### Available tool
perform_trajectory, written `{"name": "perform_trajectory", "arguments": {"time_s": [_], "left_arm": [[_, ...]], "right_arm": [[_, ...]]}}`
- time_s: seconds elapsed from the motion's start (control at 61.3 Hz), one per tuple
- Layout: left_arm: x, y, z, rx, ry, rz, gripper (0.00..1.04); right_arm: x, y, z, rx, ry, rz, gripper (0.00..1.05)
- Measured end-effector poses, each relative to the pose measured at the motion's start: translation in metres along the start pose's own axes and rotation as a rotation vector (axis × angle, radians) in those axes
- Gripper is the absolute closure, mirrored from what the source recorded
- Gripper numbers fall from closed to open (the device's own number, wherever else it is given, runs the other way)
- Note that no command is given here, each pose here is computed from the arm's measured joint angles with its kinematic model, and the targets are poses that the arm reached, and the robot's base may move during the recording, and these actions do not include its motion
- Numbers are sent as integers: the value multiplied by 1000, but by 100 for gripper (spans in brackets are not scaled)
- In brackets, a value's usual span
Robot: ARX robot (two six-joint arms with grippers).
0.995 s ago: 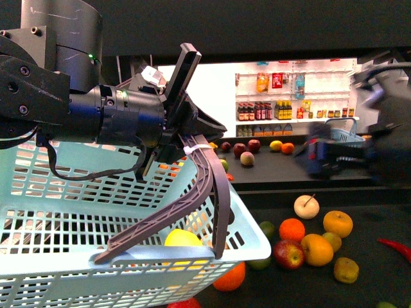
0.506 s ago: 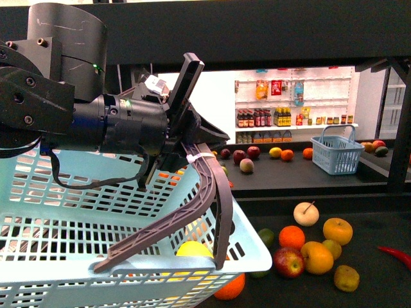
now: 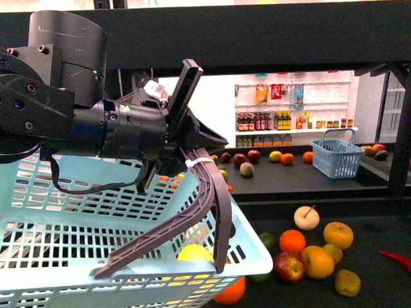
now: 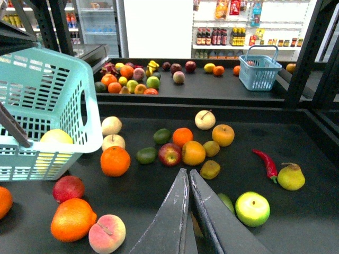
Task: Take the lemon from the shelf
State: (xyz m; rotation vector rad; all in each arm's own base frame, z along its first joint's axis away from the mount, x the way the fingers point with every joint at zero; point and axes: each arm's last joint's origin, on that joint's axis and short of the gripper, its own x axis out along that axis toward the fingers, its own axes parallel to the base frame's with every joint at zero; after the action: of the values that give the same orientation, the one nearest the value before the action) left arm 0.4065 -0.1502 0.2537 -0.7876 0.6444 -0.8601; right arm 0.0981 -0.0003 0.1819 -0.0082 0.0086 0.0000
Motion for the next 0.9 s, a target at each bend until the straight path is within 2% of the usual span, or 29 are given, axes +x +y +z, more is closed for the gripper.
{"name": "perform_trajectory", "arguments": {"time_s": [0.343, 0.636, 0.669, 0.734, 0.897], "left_arm": [[0, 0, 0, -1, 1, -1, 98], [0, 0, 0, -1, 0, 0, 98], [0, 0, 0, 0, 0, 0, 98], [0, 0, 0, 0, 0, 0, 98], [0, 0, 0, 0, 0, 0, 98]], "right_arm": [[0, 0, -15, 0, -5, -1, 98], [-1, 0, -14, 0, -15, 0, 98], [-1, 0, -14, 0, -15, 0, 93], [-1, 0, -14, 0, -15, 0, 78], [-1, 0, -14, 0, -15, 0, 52]]}}
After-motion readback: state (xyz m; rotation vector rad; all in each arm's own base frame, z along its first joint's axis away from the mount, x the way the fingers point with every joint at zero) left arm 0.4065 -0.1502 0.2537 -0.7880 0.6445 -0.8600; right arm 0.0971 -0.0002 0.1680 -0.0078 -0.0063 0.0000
